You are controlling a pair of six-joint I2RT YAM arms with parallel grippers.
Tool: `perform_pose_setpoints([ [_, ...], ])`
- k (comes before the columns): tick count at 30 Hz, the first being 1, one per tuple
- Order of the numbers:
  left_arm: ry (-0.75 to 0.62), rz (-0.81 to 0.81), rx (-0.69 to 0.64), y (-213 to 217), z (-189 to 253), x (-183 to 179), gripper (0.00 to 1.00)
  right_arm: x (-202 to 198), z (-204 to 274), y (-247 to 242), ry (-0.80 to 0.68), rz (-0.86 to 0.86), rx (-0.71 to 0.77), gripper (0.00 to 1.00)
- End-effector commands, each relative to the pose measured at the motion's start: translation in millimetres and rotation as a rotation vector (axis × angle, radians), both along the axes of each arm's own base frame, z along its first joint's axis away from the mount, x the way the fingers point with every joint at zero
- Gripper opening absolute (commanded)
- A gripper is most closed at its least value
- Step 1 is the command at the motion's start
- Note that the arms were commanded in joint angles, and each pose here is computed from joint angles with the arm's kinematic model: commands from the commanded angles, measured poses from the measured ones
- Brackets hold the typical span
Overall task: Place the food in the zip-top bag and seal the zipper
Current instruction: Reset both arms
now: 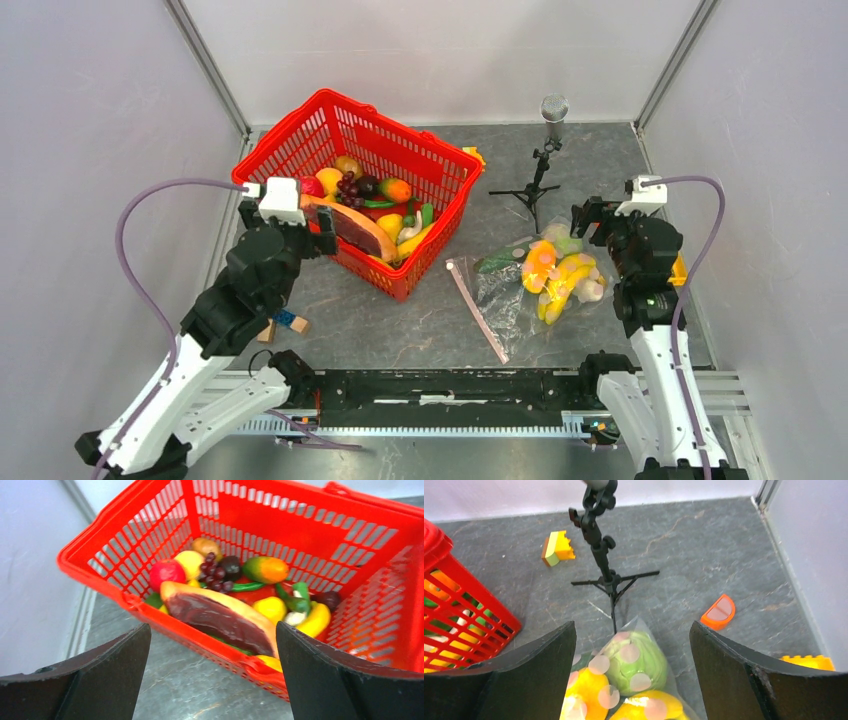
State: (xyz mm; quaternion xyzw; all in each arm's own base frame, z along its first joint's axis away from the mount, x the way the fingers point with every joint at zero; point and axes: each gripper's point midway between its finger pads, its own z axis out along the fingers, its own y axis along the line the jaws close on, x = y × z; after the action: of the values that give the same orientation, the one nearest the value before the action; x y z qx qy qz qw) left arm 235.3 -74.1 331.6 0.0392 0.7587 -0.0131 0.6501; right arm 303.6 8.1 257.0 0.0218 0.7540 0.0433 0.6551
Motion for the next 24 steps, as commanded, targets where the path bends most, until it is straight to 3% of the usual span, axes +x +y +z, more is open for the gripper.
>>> perform_pose_setpoints([
  [1, 0.086, 0.041, -0.027, 10.3, -13.0, 16.3, 1.00, 1.3, 9.9, 8.2, -0.069, 0.024, 0.065, 0.88],
  [11, 0.223, 0.199, -0.212, 50.4, -42.0, 56.1, 1.00, -3.8, 7.7, -6.3, -0.043, -0.035, -0.012, 0.88],
  [19, 0.147, 0.370, -0.319, 76.1, -28.1, 41.2, 1.00, -10.8, 6.4, -7.9, -0.043, -0.040, -0.028, 0.88],
  [24, 0.089, 0.388, -0.341, 82.3, -19.5, 29.2, 1.00, -13.5, 5.1, -8.2, -0.045, -0.042, -0.026, 0.88],
])
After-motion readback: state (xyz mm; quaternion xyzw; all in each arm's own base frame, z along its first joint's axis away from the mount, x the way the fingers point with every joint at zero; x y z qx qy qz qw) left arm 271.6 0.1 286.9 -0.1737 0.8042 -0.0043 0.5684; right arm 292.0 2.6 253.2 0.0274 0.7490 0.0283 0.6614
